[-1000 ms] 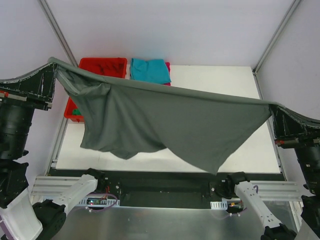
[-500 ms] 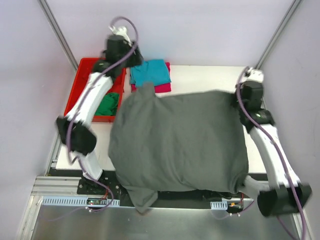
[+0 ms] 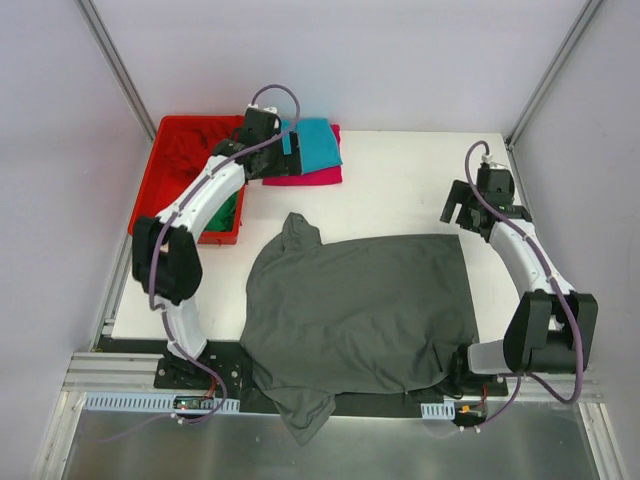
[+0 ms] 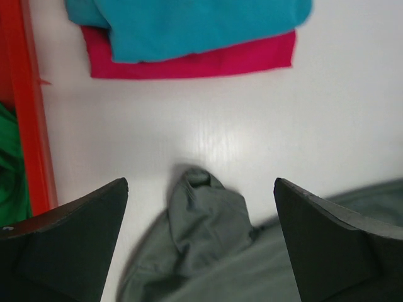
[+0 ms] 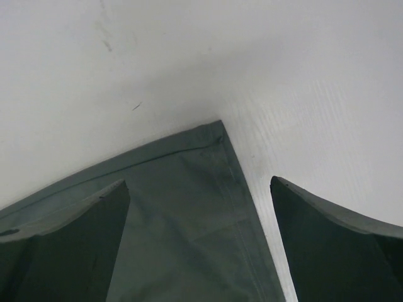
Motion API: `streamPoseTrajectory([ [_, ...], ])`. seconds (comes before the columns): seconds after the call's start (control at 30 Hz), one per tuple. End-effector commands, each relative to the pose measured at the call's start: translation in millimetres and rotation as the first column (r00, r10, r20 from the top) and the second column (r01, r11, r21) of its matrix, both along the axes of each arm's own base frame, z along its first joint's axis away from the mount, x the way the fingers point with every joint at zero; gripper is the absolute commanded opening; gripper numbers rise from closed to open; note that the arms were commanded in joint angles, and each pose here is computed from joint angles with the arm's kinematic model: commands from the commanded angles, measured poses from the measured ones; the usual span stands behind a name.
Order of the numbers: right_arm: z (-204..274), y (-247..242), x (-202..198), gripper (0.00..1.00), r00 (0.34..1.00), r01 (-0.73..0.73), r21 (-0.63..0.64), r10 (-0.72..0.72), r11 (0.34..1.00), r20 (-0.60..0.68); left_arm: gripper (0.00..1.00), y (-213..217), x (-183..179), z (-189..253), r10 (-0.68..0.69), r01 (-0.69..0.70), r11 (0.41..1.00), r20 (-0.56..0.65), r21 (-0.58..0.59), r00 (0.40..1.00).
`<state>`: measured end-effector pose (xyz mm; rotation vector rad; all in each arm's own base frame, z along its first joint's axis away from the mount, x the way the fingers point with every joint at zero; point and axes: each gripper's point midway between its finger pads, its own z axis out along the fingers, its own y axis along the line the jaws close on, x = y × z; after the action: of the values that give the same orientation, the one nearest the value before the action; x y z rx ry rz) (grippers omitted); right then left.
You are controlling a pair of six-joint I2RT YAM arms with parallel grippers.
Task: Fold and stack the t-shirts
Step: Flatten out the tshirt
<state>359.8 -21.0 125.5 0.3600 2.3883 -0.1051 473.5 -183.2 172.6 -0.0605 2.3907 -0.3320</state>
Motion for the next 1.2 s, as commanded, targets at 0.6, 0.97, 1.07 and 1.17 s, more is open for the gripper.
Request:
streamPoseTrajectory([
  [0.6,-85,68,-40,0.96,0.975,-0.087,0.356,0.154,0.930,-0.163,0.99,-29,-144,-135,0.031,-0.047,0.998,-0.365,-0.035,0.931],
  [0.97,-106,51,1,0.96,0.961,0.012,0.339,0.083,0.941,-0.264,0.99,-24,-79,-164,0.033,-0.087,0.991,-0.433,-0.104,0.901],
  [1.07,-107,45,18,0.96,0.959,0.025,0.341,0.075,0.940,-0.275,0.99,-18,-57,-164,0.053,-0.107,0.989,-0.424,-0.104,0.904],
  [1.17,-105,44,35,0.96,0.957,0.024,0.354,0.081,0.935,-0.279,0.99,-17,-33,-158,0.054,-0.110,0.987,-0.401,-0.120,0.915],
])
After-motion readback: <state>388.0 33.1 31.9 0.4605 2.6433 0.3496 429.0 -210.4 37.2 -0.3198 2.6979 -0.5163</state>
